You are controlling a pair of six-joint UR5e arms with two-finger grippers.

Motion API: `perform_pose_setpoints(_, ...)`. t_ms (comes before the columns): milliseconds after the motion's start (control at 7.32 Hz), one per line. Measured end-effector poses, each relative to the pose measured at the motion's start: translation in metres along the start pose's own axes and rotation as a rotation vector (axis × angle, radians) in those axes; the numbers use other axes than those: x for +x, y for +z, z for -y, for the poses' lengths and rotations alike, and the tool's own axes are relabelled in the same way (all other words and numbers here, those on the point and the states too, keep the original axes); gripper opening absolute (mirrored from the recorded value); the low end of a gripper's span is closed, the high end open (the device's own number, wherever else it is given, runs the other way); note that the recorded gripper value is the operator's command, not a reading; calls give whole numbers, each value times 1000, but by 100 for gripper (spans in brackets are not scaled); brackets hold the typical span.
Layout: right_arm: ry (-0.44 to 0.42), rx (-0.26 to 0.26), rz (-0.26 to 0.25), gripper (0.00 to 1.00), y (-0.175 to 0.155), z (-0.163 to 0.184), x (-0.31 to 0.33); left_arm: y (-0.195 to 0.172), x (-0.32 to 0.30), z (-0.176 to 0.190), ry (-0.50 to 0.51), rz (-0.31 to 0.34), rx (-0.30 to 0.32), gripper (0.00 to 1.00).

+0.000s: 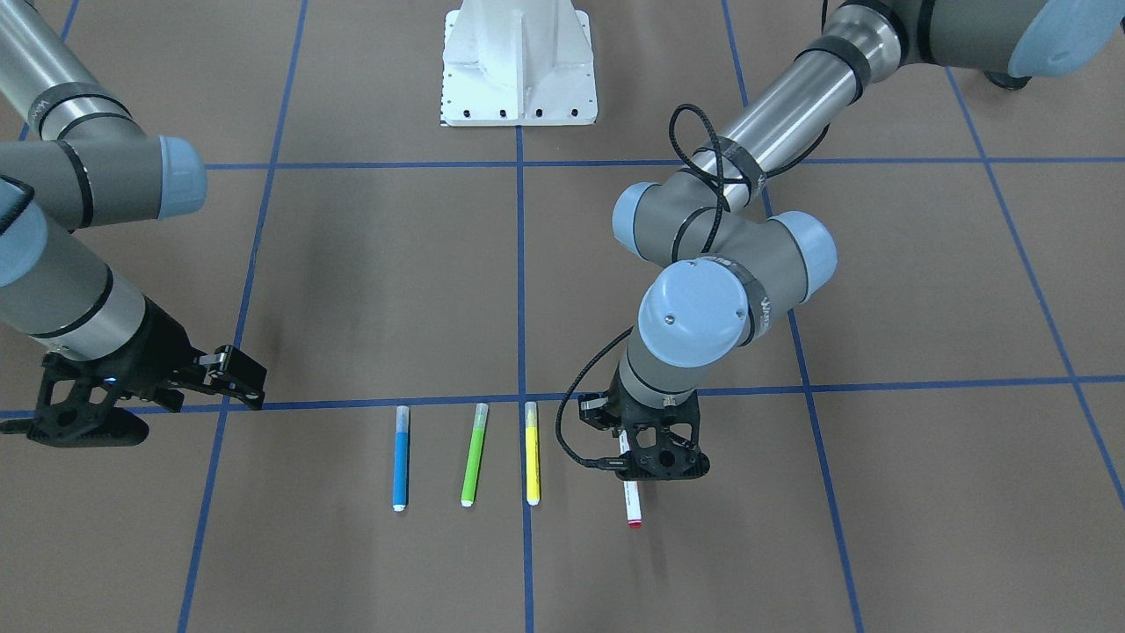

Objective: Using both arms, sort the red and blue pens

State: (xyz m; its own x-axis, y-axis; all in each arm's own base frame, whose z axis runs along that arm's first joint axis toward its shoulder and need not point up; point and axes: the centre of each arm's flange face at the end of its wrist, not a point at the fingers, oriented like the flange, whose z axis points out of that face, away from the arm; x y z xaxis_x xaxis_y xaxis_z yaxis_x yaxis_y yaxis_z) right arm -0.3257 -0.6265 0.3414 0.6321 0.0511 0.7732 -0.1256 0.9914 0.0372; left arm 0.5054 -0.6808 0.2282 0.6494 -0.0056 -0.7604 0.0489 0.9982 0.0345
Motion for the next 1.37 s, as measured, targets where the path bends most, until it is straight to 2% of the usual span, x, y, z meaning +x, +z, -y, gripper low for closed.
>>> perform_pose_setpoints(137,2,12,-22,98,17,-6,-29,-11,-14,12,-12,-4,5,0)
perform_pose_setpoints(410,9,23,-49,88,44,-6,-85,-34,-59,25,-40,-30,5,0)
perform_pose_setpoints(546,13,22,-62,86,55,-3,-104,-45,-93,24,-50,-56,-6,0)
perform_pose_setpoints(956,-15,29,-63,74,97,4,-126,-61,-165,-3,-45,-85,-19,0)
perform_pose_setpoints(1366,-104,20,-85,70,121,-6,-132,-73,-176,-24,-40,-83,-22,0)
